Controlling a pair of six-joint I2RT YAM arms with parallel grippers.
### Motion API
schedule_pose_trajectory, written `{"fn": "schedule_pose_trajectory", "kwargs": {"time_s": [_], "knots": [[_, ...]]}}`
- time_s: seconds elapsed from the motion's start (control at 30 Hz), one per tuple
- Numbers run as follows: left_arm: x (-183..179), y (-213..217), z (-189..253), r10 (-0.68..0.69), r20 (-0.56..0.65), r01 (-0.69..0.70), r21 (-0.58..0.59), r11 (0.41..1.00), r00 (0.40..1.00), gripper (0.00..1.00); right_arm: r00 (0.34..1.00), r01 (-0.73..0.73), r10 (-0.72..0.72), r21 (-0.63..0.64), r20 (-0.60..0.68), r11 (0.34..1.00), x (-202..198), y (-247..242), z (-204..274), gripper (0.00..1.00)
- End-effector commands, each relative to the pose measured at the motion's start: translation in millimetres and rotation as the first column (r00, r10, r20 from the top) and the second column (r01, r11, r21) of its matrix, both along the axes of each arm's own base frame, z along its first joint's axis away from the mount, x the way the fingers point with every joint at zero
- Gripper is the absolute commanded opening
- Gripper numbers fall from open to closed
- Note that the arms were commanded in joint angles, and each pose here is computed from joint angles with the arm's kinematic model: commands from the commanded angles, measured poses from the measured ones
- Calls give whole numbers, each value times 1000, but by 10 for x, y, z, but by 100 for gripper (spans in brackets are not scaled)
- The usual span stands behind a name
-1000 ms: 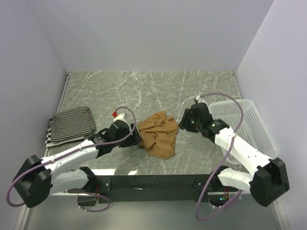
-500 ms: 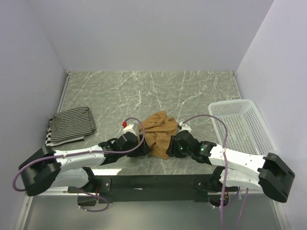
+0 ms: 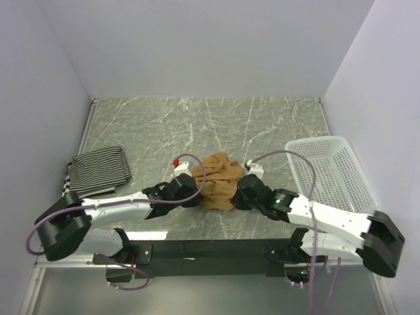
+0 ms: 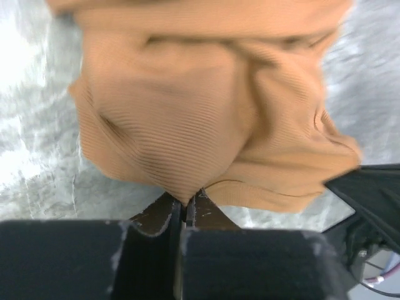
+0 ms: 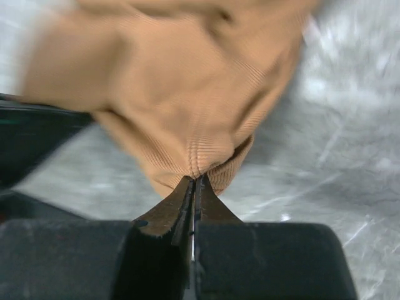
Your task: Fold and stack the tank tops
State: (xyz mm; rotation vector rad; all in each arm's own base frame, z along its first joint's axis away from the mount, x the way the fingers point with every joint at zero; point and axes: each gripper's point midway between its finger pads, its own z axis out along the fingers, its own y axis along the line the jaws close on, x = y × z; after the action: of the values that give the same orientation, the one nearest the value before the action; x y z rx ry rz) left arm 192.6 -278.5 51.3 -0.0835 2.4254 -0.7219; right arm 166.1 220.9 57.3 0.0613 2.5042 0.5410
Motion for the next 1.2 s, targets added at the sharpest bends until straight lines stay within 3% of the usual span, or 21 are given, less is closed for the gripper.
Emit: {"fn": "schedule_pose_trajectory", "kwargs": {"time_s": [0.0, 0.17, 0.27, 0.4, 0.6, 0.8, 1.0, 1.17], "knots": [[185, -83, 629, 22, 133, -13, -66, 998, 991, 1, 985, 40, -54, 85, 164, 996, 217, 17, 781, 0], [243, 93, 1269, 64, 232, -45, -84, 995, 971, 1, 939, 7, -80, 215, 335, 977, 295, -30, 1862, 0], [261, 200, 1704, 90, 294, -59, -110, 992, 952, 1, 911, 12, -100, 218, 399, 976, 318, -153, 2216, 0], [178, 291, 2465, 80, 403, 2, -199, 980, 912, 1, 857, -6, -137, 276, 496, 961, 304, -296, 2885, 0], [38, 342, 2999, 41, 446, 74, -238, 968, 894, 1, 765, -16, -197, 323, 613, 946, 244, -601, 3696, 0], [49, 487, 3023, 78, 435, 19, -215, 976, 897, 1, 735, 14, -197, 276, 648, 961, 319, -658, 3903, 0], [-52, 358, 2908, 22, 410, 88, -247, 965, 912, 1, 694, 74, -262, 296, 670, 952, 300, -902, 4029, 0], [-107, 244, 2736, 0, 370, 111, -279, 954, 929, 0, 623, 191, -326, 266, 711, 945, 392, -1162, 4166, 0]]}}
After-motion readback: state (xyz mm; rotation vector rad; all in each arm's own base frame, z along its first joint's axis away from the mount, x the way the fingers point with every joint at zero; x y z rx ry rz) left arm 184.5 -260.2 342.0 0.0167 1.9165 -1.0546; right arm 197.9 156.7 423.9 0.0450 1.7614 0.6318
